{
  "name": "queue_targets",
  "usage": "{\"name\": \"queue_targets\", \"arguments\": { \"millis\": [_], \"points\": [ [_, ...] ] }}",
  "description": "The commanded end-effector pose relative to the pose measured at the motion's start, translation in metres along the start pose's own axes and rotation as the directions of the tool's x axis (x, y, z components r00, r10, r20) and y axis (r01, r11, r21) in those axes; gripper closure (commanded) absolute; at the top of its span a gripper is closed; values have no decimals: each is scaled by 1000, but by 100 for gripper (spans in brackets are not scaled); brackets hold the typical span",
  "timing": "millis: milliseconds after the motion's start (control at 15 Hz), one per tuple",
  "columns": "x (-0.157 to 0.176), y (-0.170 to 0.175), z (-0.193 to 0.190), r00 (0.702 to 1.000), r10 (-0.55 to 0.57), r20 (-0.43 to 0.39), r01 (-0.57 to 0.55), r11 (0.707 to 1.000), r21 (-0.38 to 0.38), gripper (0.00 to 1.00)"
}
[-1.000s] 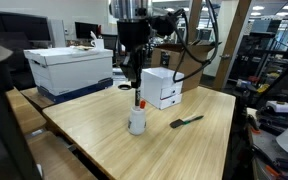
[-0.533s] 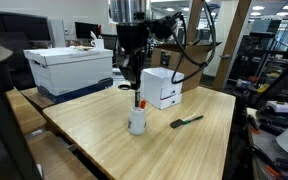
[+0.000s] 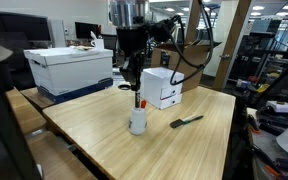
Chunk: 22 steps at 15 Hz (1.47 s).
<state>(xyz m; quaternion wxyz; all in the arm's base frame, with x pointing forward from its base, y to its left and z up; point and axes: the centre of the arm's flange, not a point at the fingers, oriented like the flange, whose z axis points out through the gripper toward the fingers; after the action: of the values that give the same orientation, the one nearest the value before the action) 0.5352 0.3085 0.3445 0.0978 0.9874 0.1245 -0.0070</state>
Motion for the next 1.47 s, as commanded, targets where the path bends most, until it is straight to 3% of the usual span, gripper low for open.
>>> {"name": "queue_targets", "arguments": {
  "millis": [0,67,200,800,1000,1400],
  "points": [
    [3,4,5,1000,-30,-5,31,1000,6,91],
    [3,4,6,1000,-31,-4,31,1000,6,84],
    [3,6,7,1000,-30,-2,30,1000,7,55],
    [0,14,7,1000,-12,-2,12,1000,3,6],
    [-8,25,4,1000,8,-3,-8,1000,-5,0],
    [-42,52,8,1000,15,9,-15,1000,1,0]
  ]
}}
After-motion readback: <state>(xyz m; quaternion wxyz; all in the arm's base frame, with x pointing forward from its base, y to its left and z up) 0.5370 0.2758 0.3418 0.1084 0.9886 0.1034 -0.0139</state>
